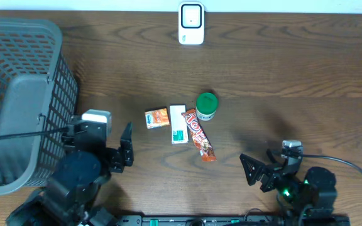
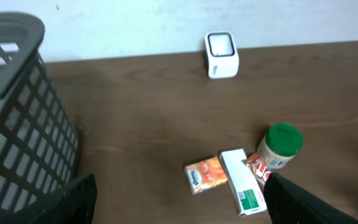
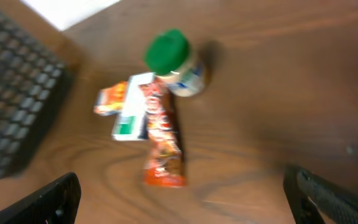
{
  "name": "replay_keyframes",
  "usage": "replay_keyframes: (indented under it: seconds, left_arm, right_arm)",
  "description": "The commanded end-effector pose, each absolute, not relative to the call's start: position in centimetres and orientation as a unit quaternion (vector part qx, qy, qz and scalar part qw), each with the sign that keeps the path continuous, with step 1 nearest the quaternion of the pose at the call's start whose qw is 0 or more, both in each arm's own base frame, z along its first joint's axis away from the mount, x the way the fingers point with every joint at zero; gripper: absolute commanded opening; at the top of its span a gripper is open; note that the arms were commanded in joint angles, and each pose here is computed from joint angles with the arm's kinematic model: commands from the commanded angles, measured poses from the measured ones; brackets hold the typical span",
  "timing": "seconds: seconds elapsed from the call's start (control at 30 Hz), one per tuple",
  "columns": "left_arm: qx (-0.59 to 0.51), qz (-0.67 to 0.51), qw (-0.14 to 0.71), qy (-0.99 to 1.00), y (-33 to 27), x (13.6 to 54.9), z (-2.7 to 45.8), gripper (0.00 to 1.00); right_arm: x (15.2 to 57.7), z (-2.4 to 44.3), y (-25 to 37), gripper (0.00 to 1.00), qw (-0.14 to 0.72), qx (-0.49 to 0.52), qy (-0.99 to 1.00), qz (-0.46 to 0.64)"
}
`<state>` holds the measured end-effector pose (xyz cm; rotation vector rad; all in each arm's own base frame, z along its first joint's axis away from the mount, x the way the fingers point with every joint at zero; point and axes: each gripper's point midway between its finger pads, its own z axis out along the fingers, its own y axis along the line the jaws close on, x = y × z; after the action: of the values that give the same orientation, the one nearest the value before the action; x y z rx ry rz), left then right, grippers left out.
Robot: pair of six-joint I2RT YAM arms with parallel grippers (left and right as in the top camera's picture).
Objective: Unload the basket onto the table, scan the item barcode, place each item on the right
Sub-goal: 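Retract the left gripper toward the basket and bring the right arm in, then grasp the TOP wrapper with the right gripper and lift it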
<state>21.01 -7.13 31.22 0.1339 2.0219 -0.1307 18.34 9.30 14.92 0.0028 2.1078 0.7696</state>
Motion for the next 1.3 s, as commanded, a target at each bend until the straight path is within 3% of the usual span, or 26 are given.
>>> replay_keyframes:
  seconds: [0.0,0.27,0.53,0.67,0.83,0.93,1.07,1.27]
  left_arm:
    - [0.044,-0.046,0.513,0.856,-7.3,21.6,30.1,0.85]
    - [0.045,-0.038,0.507,0.860,-7.5,22.0,29.7,0.85]
    - [0.045,-0.037,0.506,0.860,-7.5,22.0,29.7,0.85]
    - [0.046,-0.037,0.505,0.861,-7.4,22.0,29.6,0.85]
    - [0.049,-0.031,0.497,0.866,-7.3,21.7,29.2,0.85]
    - [0.053,-0.024,0.487,0.871,-7.1,21.5,28.7,0.85]
    - [0.055,-0.020,0.481,0.875,-6.9,21.3,28.4,0.85]
    - [0.056,-0.018,0.479,0.876,-6.9,21.2,28.3,0.85]
  right_arm:
    - [18.0,18.1,10.5,0.99,0.426,-0.036,0.847,0.317]
    - [18.7,12.4,15.1,0.99,0.269,-0.123,0.920,0.256]
    - [18.5,11.3,22.9,0.99,0.265,-0.307,0.911,0.079]
    - [17.0,6.9,26.6,0.99,0.238,-0.419,0.876,0.038]
    - [20.0,3.1,23.1,0.94,0.237,-0.372,0.892,-0.103]
    - [20.1,2.1,22.8,0.96,0.211,-0.379,0.891,-0.130]
    - [21.3,3.4,23.3,0.91,0.239,-0.369,0.887,-0.142]
    - [22.7,3.3,22.6,0.68,0.238,-0.343,0.898,-0.137]
